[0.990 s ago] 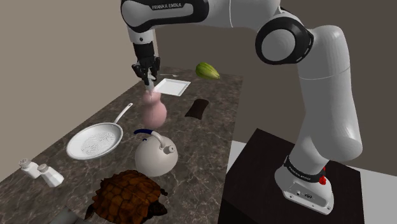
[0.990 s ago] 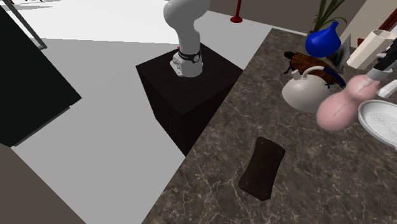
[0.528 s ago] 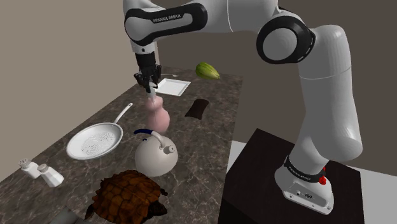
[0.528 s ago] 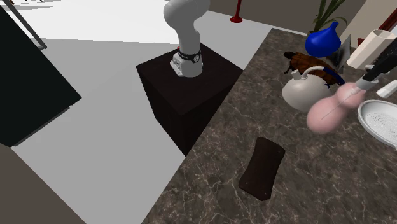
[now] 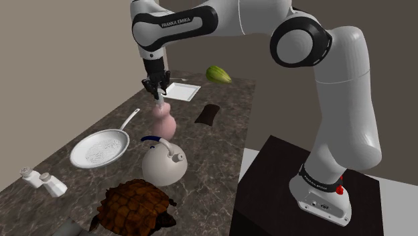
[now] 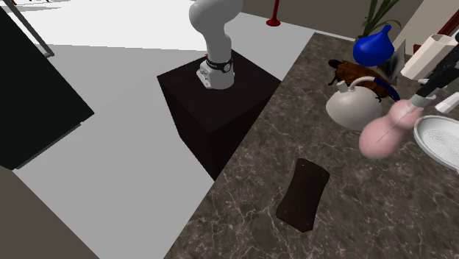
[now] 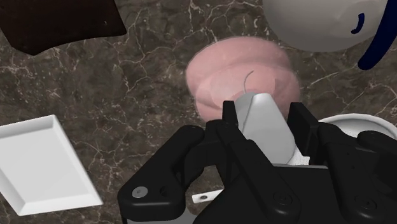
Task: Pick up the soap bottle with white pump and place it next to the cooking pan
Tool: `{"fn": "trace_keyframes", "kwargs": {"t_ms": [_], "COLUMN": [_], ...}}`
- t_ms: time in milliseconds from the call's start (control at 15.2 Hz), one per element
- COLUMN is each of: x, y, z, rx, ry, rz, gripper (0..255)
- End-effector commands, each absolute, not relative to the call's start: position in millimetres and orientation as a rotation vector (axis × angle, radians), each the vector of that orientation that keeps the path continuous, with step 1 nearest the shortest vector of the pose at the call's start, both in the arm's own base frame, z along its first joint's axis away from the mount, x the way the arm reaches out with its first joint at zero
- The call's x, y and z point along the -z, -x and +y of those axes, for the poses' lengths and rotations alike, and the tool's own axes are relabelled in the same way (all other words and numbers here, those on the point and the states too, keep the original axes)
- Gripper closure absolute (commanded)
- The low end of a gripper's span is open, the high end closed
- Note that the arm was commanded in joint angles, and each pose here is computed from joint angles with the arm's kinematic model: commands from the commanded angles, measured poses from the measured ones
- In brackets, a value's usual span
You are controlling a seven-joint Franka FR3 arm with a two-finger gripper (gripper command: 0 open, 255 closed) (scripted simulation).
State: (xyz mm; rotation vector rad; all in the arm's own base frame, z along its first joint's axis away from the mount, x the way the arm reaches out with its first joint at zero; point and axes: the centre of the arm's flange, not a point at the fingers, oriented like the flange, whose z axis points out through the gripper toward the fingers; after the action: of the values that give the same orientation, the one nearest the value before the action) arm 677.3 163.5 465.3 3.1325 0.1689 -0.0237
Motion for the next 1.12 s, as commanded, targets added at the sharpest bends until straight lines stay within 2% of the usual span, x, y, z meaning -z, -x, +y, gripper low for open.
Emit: {"fn": "trace_keyframes", "kwargs": {"t_ms": [0,330,594,1056], "x": [-466,-466,-516,-516], "y": [-677,-677,-678,-678], "z": [164,164,164,164], "rx": [0.021,0.021,0.021,0.021], "ry": [-3.133,-3.133,-3.133,-3.133], "rz": [0.169,0.169,0.169,0.169], "gripper": [0,0,0,0]}}
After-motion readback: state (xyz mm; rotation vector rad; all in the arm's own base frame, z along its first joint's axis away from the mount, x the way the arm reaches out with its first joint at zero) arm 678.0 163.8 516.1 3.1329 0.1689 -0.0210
